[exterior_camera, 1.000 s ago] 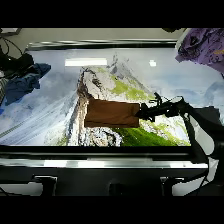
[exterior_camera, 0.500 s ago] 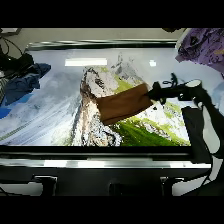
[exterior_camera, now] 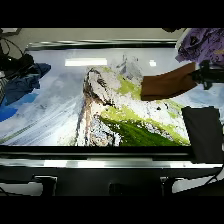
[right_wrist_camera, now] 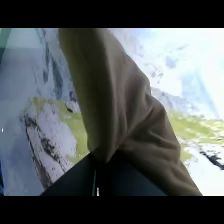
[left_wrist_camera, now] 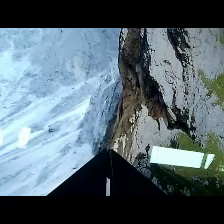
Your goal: Fold the clothes and pants, and hang the long-sleeved shirts on hangers.
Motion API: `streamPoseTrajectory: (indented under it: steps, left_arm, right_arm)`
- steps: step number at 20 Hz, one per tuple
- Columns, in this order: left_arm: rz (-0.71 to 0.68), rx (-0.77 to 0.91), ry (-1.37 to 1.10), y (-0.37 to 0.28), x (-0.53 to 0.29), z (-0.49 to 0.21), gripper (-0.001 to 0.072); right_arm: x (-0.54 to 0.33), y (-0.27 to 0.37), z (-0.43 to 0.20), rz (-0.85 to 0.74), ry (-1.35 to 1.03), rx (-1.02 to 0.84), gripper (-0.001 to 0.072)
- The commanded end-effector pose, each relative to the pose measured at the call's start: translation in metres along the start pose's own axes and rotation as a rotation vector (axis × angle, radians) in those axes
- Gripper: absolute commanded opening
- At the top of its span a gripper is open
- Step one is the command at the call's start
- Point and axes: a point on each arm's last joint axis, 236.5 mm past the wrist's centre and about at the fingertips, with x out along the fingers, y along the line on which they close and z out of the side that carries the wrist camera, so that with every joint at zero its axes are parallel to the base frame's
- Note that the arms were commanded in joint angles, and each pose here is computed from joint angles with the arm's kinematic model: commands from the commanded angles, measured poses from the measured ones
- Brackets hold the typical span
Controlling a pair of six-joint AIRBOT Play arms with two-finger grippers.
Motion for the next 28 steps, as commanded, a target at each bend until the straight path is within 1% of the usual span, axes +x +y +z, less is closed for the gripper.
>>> streamPoseTrajectory:
  steps: [1, 4, 7, 10, 13, 20, 25, 28]
  left_arm:
    - [0.004, 0.0, 0.019, 0.001, 0.0, -0.004, 0.0016]
    - [0.011, 0.0, 0.051, 0.002, 0.0, -0.012, 0.0016]
    - [0.017, 0.0, 0.081, 0.004, -0.001, -0.019, 0.0016]
    - [0.018, 0.001, 0.084, 0.004, -0.002, -0.021, 0.0016]
    - [0.018, 0.002, 0.086, 0.003, -0.003, -0.021, 0.0016]
    - [0.019, 0.003, 0.091, 0.004, -0.004, -0.023, 0.0016]
    - [0.019, 0.003, 0.091, 0.004, -0.003, -0.022, 0.0016]
    - [0.019, 0.003, 0.09, 0.004, -0.003, -0.022, 0.0016]
  right_arm:
    - [-0.062, -0.038, 0.051, -0.101, -0.166, 0.106, 0.0027]
    - [-0.107, -0.065, 0.064, -0.203, -0.259, 0.202, 0.0027]
    - [-0.145, -0.08, 0.06, -0.302, -0.308, 0.246, 0.0027]
    - [-0.167, -0.089, 0.042, -0.406, -0.296, 0.276, 0.0026]
    - [-0.194, -0.107, 0.02, -0.542, -0.292, 0.355, 0.0026]
    - [-0.243, -0.139, -0.026, -0.812, -0.212, 0.401, 0.0027]
    - [-0.245, -0.156, -0.054, -0.891, -0.116, 0.405, 0.0029]
    - [-0.24, -0.179, -0.085, -0.928, -0.09, 0.418, 0.0029]
